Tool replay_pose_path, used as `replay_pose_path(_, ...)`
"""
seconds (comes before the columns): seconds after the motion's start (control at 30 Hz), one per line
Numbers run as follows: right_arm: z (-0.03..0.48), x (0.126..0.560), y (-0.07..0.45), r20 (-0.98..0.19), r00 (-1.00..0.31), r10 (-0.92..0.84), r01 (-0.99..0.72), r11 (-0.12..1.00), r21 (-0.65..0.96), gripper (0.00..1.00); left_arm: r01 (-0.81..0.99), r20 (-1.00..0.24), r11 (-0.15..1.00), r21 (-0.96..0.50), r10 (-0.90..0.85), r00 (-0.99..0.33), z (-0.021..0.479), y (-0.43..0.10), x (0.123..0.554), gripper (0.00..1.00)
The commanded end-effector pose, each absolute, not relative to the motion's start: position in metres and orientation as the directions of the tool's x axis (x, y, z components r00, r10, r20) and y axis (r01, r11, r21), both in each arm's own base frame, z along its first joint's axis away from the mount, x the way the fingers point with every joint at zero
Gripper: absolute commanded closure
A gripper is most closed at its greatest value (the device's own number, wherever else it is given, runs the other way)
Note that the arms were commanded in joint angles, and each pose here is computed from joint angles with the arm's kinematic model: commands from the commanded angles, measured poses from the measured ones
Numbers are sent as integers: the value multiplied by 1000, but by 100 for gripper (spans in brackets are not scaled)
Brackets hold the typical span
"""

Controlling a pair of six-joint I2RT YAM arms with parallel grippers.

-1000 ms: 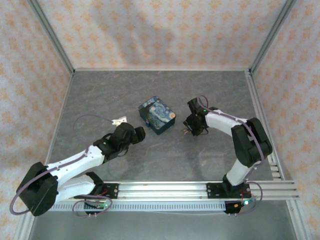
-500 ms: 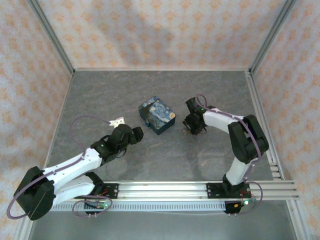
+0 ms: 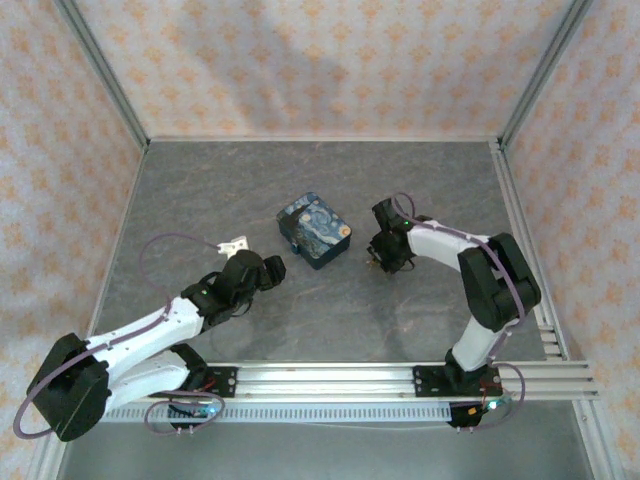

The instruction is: Unlock a padlock with a key

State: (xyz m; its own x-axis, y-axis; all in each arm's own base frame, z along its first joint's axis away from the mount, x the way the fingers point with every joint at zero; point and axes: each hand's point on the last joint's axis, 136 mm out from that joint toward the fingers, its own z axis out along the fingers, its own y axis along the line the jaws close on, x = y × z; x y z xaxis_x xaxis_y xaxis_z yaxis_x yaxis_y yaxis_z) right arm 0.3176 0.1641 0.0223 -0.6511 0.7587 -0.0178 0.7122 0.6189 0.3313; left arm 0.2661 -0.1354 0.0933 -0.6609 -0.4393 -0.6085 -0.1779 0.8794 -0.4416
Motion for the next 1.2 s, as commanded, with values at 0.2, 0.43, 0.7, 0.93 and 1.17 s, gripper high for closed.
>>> replay_pose_path(0.2,14,307,167,-2,-649,761,723,618,309,76,-210,-616,878,-431,-456,-642,89,-127,262,18)
replay_pose_path(0.43,9,313,171,2,-650,760,722,618,311,85,-218,-620,877,-428,-461,-635,88,-121,258,18)
replay_pose_path(0.7,14,321,175,-3,-650,760,715,613,337,97,-224,-621,874,-431,-467,-629,89,-119,256,18)
replay_pose_path(0.93,40,330,177,-37,-645,763,678,595,431,100,-219,-628,872,-438,-471,-619,98,-118,257,18)
replay_pose_path(1.17,85,336,172,-88,-629,772,605,558,568,100,-185,-634,863,-469,-475,-610,120,-128,264,18)
